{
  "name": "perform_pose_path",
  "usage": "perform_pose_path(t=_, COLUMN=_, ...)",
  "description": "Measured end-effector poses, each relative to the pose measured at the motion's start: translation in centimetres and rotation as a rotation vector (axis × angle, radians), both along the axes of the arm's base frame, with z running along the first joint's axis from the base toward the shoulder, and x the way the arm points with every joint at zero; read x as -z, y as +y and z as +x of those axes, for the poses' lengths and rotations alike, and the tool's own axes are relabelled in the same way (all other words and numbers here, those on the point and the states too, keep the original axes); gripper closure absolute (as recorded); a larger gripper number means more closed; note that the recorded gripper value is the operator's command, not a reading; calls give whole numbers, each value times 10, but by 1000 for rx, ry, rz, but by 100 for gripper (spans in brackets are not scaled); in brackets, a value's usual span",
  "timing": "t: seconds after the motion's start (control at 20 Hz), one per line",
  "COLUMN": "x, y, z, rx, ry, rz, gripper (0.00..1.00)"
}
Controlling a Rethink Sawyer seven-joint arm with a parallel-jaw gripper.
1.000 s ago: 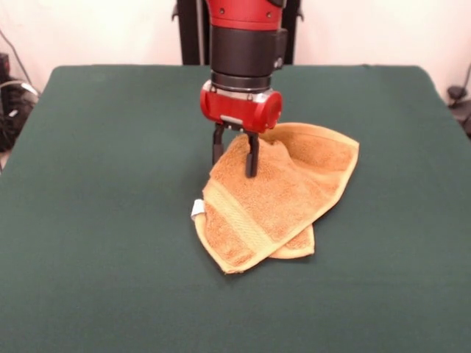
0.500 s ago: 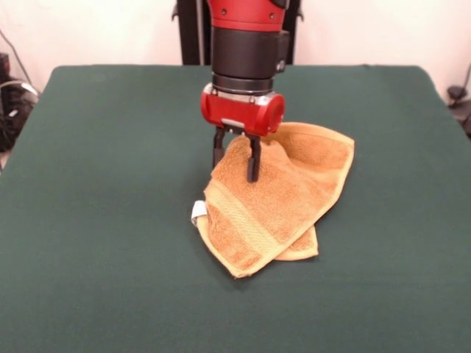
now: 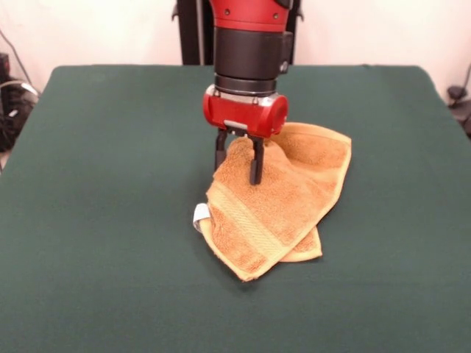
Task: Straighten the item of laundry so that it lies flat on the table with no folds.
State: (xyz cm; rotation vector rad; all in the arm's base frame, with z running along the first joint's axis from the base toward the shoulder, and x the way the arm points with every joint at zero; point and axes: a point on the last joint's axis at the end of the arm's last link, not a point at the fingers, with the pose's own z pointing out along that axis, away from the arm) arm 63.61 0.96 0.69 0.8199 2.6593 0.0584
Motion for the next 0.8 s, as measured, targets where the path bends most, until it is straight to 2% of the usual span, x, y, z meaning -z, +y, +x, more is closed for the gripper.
perform_pose_path(t=0.8, x=-1, y=0, z=4, rx=-4, ry=-7, rz=-6, gripper=0)
